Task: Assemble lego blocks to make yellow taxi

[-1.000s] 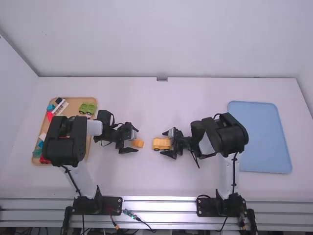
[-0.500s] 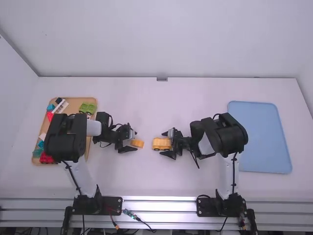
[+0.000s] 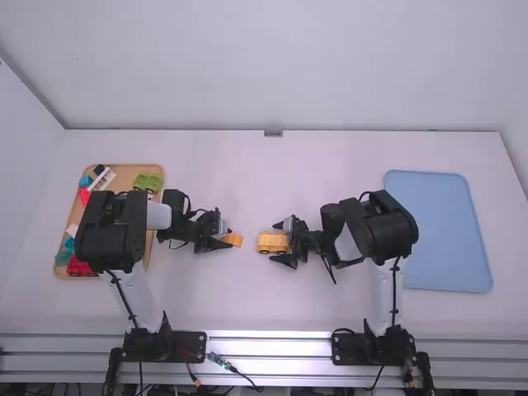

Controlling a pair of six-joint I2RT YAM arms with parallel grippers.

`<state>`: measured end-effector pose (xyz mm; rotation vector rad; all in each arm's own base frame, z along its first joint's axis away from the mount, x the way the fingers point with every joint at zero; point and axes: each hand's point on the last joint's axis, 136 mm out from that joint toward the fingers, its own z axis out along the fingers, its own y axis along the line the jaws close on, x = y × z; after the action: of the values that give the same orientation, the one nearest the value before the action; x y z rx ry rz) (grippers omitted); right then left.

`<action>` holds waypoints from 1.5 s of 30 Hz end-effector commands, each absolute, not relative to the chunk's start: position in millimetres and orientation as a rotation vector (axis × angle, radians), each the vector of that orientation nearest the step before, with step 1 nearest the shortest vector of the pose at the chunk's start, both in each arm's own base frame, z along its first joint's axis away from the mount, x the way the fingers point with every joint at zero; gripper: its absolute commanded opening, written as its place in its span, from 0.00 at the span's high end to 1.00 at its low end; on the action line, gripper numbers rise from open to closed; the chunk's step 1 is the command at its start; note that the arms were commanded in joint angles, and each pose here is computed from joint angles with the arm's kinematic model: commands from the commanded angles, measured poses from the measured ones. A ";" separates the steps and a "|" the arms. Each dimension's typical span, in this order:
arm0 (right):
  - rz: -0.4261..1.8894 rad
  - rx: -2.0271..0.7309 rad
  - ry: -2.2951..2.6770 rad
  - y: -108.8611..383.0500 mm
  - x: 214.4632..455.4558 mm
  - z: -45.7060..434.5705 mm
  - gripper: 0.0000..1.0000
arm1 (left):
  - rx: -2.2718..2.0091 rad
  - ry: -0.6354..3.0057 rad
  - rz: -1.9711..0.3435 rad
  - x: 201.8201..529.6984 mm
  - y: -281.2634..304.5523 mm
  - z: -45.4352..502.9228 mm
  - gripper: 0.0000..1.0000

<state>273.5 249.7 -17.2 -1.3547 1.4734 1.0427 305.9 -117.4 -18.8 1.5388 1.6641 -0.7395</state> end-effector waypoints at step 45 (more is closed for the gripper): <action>1.045 -1.395 1.420 250.8 268.2 -19.1 0.01 | 1.431 1.746 -0.868 300.2 -205.5 39.0 0.98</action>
<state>273.8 248.9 -19.4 -1.3744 1.4594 1.0160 306.5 -202.0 29.9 1.4521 1.7441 -0.8427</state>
